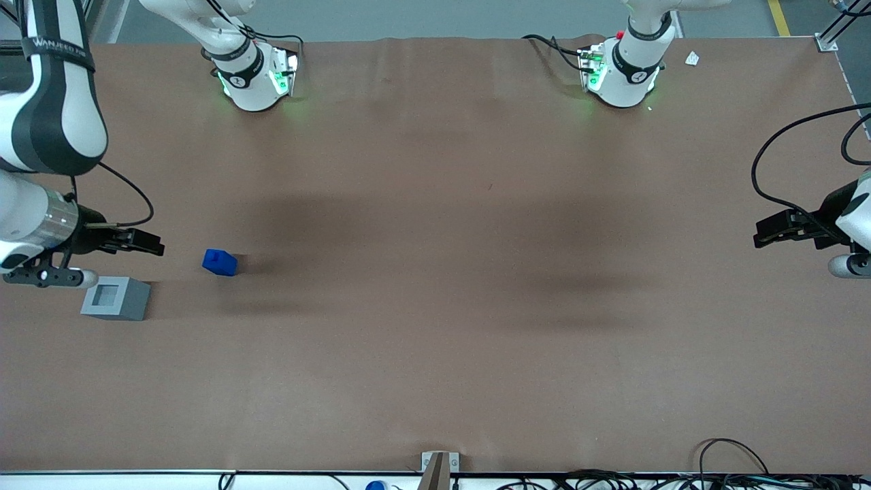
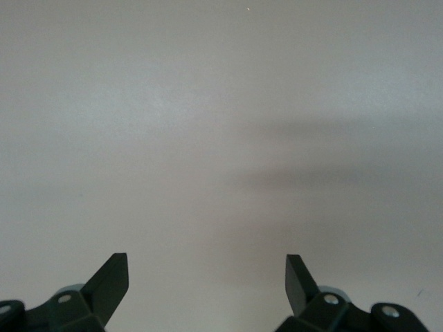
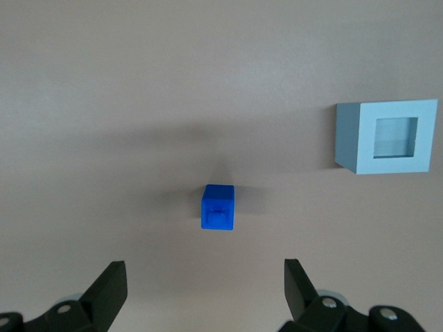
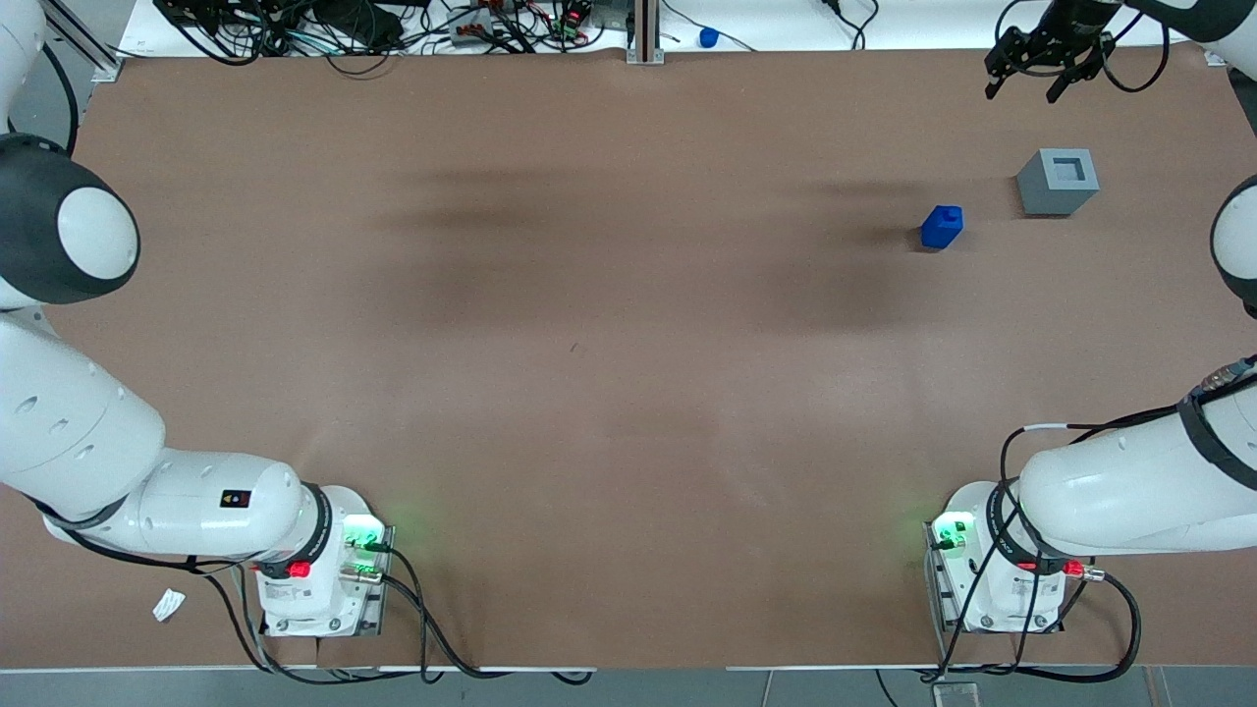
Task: Insert blue part into gray base with right arm
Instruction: 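Move the open right gripper down over the blue block, then close the right gripper on the blue block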
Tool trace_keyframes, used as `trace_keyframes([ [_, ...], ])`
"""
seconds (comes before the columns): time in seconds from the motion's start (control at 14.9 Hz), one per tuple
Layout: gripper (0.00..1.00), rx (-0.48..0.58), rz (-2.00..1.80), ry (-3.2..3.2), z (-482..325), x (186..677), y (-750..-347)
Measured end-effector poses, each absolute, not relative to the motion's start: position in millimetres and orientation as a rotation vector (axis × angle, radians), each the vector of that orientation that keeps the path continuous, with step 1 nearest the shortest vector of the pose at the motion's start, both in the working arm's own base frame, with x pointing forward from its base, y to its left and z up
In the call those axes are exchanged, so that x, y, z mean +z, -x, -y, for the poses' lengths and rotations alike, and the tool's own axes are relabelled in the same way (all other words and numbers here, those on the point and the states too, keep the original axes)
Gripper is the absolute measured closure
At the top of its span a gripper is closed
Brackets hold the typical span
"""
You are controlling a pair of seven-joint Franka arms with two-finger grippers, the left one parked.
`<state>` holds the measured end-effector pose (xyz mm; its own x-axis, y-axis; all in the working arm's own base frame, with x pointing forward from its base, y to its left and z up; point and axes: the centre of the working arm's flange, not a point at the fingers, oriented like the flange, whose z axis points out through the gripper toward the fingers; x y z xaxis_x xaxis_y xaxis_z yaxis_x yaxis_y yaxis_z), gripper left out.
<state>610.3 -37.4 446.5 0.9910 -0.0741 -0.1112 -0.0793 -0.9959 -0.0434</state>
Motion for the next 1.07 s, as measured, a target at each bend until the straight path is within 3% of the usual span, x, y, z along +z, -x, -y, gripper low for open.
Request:
trace_keyframes([
  [0.8, 0.00, 0.392, -0.237, 3.062, 57, 348, -619],
  [1.07, 0.00, 0.405, -0.280, 3.065, 39, 317, -618],
])
